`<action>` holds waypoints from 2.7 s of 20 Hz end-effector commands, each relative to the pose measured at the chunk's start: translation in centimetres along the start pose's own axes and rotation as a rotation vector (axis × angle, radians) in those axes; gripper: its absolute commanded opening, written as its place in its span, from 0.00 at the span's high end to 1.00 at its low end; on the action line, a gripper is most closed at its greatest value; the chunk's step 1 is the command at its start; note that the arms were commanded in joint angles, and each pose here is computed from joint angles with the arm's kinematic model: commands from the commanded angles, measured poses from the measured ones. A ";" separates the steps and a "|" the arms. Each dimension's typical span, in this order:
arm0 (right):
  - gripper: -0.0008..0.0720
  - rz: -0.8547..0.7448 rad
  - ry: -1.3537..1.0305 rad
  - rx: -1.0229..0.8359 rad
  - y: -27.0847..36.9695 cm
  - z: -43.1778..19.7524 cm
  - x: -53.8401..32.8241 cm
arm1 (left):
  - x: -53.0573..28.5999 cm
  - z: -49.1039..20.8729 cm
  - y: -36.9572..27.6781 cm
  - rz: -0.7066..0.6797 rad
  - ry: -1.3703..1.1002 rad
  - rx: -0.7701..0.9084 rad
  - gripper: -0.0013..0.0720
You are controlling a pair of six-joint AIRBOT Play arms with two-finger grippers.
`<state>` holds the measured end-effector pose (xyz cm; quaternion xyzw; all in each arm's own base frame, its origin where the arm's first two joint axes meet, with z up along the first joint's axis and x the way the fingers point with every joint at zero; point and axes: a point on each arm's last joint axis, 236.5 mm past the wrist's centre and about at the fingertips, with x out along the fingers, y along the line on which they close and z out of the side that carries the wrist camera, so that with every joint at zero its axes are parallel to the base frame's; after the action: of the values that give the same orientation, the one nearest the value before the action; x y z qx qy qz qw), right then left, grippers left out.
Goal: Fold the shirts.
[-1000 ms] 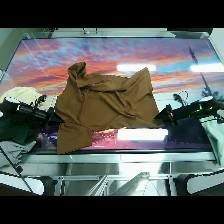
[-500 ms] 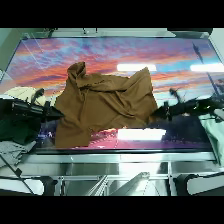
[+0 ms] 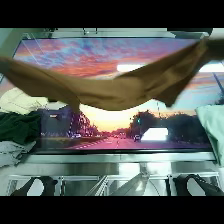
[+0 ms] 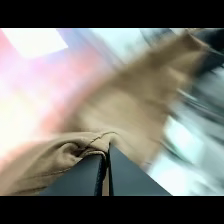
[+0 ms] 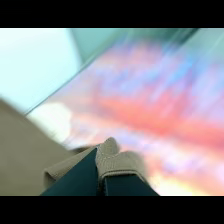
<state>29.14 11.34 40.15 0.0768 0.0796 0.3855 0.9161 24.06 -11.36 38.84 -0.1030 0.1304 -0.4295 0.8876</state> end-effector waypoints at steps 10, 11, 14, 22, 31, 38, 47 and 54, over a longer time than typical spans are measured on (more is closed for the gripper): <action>0.96 -0.175 0.059 0.109 -8.6 -0.9 1.4 | -1.2 3.4 6.7 0.147 -0.068 -0.101 0.94; 0.96 -0.137 0.111 0.193 -10.2 -3.7 3.1 | 0.8 0.6 9.5 0.120 0.006 -0.191 0.94; 0.96 -0.059 0.268 0.395 -13.9 -13.9 8.7 | 9.0 -9.2 17.0 0.121 0.253 -0.322 0.94; 0.97 -0.149 0.277 0.728 -27.5 -31.6 17.7 | 22.3 -26.2 31.6 0.127 0.522 -0.550 0.94; 0.96 -0.036 0.191 0.754 -34.4 -30.4 17.2 | 21.4 -24.7 32.8 0.043 0.575 -0.618 0.95; 0.97 0.040 0.530 0.681 -30.8 -36.9 13.6 | 21.1 -30.6 26.9 -0.068 0.755 -0.774 0.96; 0.96 0.053 0.625 0.735 -30.3 -39.6 10.1 | 17.5 -35.1 26.5 0.174 0.687 -0.767 0.95; 0.96 -0.017 0.622 0.719 -31.6 -41.4 12.0 | 17.0 -36.8 29.6 0.288 0.631 -0.729 0.95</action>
<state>50.45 1.28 -6.55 0.2707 0.4745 0.3419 0.7646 43.44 -10.50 -6.39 -0.2564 0.5586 -0.2606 0.7445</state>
